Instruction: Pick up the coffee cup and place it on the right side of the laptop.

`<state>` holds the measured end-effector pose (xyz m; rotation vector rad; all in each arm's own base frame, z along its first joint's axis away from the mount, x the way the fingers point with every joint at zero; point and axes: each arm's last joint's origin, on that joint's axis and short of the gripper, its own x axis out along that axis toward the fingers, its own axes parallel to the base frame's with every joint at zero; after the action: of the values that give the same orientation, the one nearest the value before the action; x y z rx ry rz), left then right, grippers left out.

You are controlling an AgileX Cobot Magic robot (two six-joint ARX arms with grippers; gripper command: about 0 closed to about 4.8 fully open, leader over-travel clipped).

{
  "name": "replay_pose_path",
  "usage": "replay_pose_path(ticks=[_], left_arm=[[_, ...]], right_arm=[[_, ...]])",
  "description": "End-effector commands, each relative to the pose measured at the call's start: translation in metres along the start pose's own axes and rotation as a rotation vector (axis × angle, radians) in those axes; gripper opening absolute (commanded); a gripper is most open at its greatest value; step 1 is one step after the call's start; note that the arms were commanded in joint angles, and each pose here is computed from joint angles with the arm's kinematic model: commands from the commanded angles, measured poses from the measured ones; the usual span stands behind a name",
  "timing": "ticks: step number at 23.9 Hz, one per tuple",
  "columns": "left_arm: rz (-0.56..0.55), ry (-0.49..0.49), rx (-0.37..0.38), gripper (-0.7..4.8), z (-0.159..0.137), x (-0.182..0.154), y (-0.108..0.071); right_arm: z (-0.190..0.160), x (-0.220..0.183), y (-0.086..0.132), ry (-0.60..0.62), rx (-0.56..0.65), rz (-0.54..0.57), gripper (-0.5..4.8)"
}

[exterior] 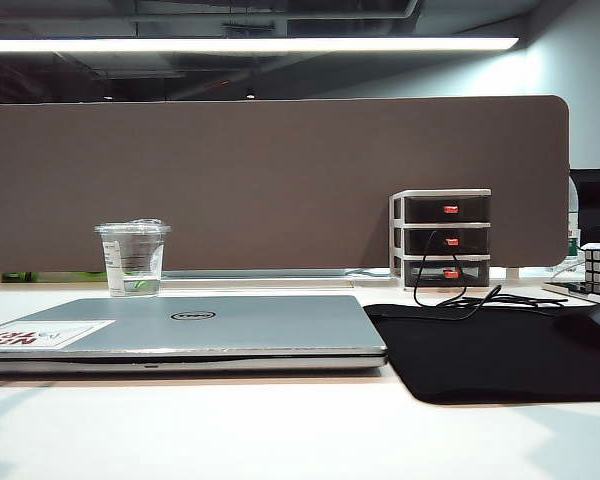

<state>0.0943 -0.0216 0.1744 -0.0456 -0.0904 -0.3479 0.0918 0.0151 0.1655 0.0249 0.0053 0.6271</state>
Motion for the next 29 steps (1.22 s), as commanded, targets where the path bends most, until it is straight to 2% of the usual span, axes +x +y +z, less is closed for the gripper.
replay_pose_path(ticks=[1,4,5,7,8,16,24,26,29], left_arm=[[0.023,-0.022,-0.011,1.34,0.002,0.000,0.001],[0.111,0.014,-0.017,1.35,-0.002,0.000,0.003],[0.178,0.039,-0.029,1.75,-0.004,-0.001,0.005],[0.232,0.037,-0.042,3.33,-0.004,-0.001,0.007],[0.239,0.035,-0.043,3.57,-0.004,-0.001,0.007],[0.240,0.010,-0.058,3.67,0.003,-0.001,0.007],[0.251,0.033,0.043,3.64,0.021,0.015,0.010],[0.269,0.039,0.047,3.64,0.024,0.026,0.016],[0.263,0.037,0.054,3.77,0.032,0.044,0.036]], right_arm=[[-0.001,0.000,0.000,-0.001,0.002,0.002,-0.01],[-0.001,0.000,0.000,-0.001,0.002,0.002,-0.01],[-0.001,0.000,0.000,-0.001,0.002,0.002,-0.01],[-0.002,0.000,0.000,-0.001,0.002,0.002,-0.01],[-0.002,0.000,0.000,-0.001,0.002,0.002,-0.01],[-0.002,0.000,0.000,-0.001,0.003,0.002,-0.01],[-0.002,0.000,0.000,0.006,0.007,0.003,-0.01],[-0.002,0.000,0.000,0.006,0.007,0.003,-0.01],[-0.002,0.000,0.000,0.006,0.007,0.003,-0.01]])
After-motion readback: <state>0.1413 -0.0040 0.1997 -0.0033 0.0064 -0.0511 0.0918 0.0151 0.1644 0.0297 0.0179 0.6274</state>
